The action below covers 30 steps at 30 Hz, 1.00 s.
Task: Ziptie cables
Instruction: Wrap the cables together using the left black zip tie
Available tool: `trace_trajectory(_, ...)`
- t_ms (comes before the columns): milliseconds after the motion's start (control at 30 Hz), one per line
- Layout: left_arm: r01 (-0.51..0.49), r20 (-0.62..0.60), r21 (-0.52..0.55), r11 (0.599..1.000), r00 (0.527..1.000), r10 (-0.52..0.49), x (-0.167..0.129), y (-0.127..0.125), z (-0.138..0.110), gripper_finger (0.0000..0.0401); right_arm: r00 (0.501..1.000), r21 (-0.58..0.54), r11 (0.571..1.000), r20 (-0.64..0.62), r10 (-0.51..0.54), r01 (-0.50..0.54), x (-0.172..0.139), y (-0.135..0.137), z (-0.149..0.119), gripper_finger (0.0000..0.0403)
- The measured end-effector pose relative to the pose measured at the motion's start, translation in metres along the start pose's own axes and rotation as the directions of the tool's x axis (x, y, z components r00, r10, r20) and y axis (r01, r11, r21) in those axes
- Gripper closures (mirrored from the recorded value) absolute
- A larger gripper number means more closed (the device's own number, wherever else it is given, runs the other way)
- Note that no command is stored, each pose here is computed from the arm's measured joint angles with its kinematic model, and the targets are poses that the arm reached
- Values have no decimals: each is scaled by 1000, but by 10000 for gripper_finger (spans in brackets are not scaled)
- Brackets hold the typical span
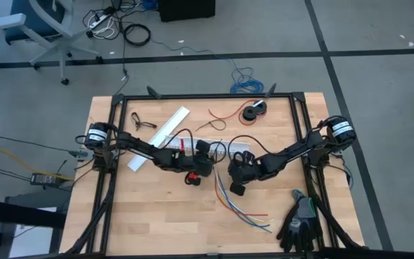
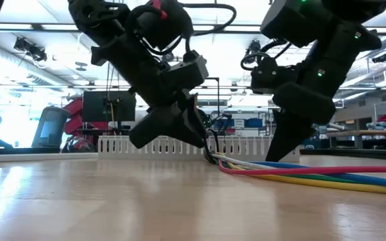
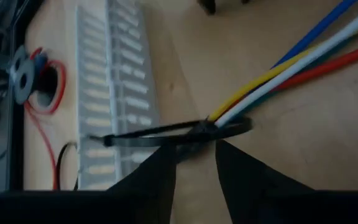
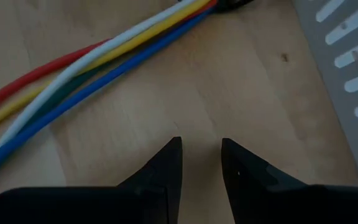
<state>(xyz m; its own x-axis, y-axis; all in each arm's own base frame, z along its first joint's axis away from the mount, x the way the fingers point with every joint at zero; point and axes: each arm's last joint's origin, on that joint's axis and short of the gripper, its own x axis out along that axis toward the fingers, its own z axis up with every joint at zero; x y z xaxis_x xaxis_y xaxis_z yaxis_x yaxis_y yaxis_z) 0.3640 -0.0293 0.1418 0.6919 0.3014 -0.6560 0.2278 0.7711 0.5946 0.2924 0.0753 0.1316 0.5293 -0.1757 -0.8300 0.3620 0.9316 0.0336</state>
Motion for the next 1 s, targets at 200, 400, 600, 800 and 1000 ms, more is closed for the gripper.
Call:
trace_trajectory(200,46,34,41,998,998,-48,4,12,-2,275,1000,6,1000,15,11,-11,0,1,0,305)
trace_trajectory(400,122,33,34,992,992,-123,11,20,-7,275,1000,2,1000,22,14,-14,0,2,1,307)
trace_trajectory(600,154,7,96,983,988,-156,25,15,-6,275,999,8,1000,41,-1,1,0,2,1,306)
trace_trajectory(800,153,-16,126,980,988,-152,37,13,-2,275,999,9,1000,46,4,-4,0,3,1,309)
trace_trajectory(1000,198,-102,107,974,977,-187,43,15,3,308,999,2,1000,46,10,-10,-1,6,0,308)
